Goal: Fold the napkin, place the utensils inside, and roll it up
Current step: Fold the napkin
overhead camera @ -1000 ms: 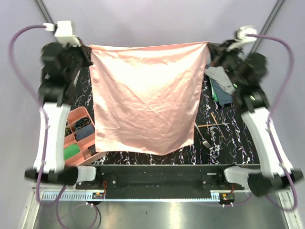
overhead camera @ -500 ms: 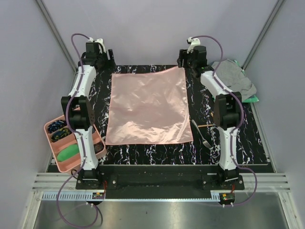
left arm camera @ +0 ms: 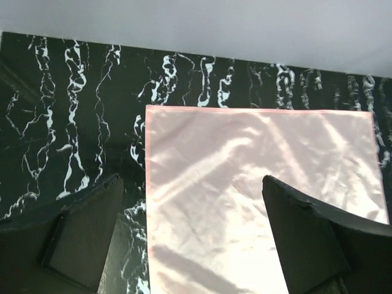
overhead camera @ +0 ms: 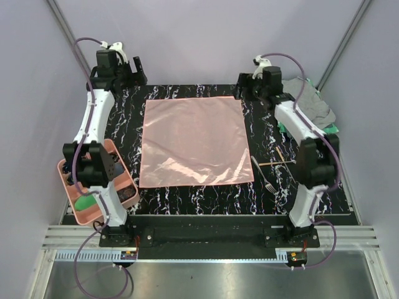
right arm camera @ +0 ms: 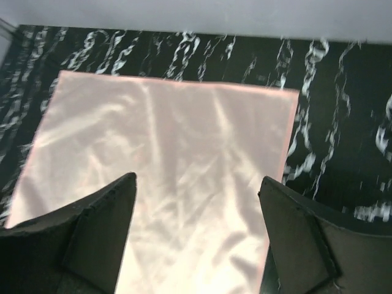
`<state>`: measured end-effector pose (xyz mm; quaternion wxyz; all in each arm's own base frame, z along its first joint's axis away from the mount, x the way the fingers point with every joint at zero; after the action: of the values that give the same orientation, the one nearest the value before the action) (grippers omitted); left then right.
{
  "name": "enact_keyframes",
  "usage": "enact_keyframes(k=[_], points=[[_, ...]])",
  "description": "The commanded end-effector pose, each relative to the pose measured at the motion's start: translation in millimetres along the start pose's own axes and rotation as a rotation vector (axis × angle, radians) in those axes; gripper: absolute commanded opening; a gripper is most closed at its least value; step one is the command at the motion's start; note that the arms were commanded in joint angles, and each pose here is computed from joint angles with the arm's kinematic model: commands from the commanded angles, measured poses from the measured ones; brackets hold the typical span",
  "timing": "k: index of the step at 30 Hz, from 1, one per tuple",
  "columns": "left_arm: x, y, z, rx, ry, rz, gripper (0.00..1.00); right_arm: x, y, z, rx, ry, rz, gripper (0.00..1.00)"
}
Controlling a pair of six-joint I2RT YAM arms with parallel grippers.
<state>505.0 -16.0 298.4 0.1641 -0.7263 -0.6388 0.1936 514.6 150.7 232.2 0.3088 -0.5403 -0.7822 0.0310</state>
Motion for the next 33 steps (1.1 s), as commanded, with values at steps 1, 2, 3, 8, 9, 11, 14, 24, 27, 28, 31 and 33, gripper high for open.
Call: enact_keyframes(k=[1,2,3,8,9,11,14,24,27,28,31,33], points=[[-19.8,-65.0,-1.1,-0.063,-0.022,0.026,0.99,22.9,-78.4,7.5,-0.017,0.166,-0.02,0.88],[-45.6,-69.4,6.9,-0.053,0.028,0.061,0.99,12.8,-96.3,25.4,-0.002,0.203,0.058,0.88],[-59.4,-74.1,15.5,-0.041,0.057,0.071,0.98,6.0,-106.5,31.1,-0.002,0.217,0.093,0.88],[-192.0,-102.1,84.7,0.006,0.23,0.27,0.89,-52.4,-165.3,48.5,-0.038,0.344,0.292,0.86],[-213.4,-106.9,95.6,0.013,0.232,0.308,0.86,-63.0,-173.2,47.6,-0.053,0.366,0.316,0.86],[-272.0,-121.0,132.1,0.026,0.298,0.421,0.79,-88.8,-196.1,43.1,-0.102,0.42,0.369,0.86],[-338.8,-139.9,181.9,0.059,0.371,0.553,0.77,-107.3,-219.1,41.8,-0.158,0.456,0.419,0.86],[-447.9,-154.7,296.0,0.197,0.532,0.733,0.57,-124.3,-255.8,60.9,-0.218,0.503,0.463,0.86],[-459.2,-149.1,305.1,0.21,0.523,0.741,0.54,-121.4,-260.6,60.2,-0.228,0.495,0.449,0.86],[-463.3,-147.8,304.9,0.204,0.519,0.745,0.53,-119.5,-262.8,58.8,-0.236,0.491,0.443,0.86],[-472.3,-138.6,309.7,0.203,0.516,0.739,0.47,-117.1,-266.0,57.7,-0.246,0.487,0.437,0.86],[-476.3,-130.1,317.1,0.212,0.518,0.728,0.46,-115.6,-266.4,56.8,-0.248,0.485,0.429,0.86]])
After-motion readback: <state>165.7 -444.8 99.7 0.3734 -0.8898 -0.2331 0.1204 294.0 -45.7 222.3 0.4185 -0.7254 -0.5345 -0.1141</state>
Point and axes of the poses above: each gripper's point midway between its finger pads, its own y axis out along the fingers, its own x axis along the line the jaws close on, z = x × y, the point moved 5 cm from there along -y, back along the fingers, and after that the axes turned 11 degrees about y, right-handed, at the moved point
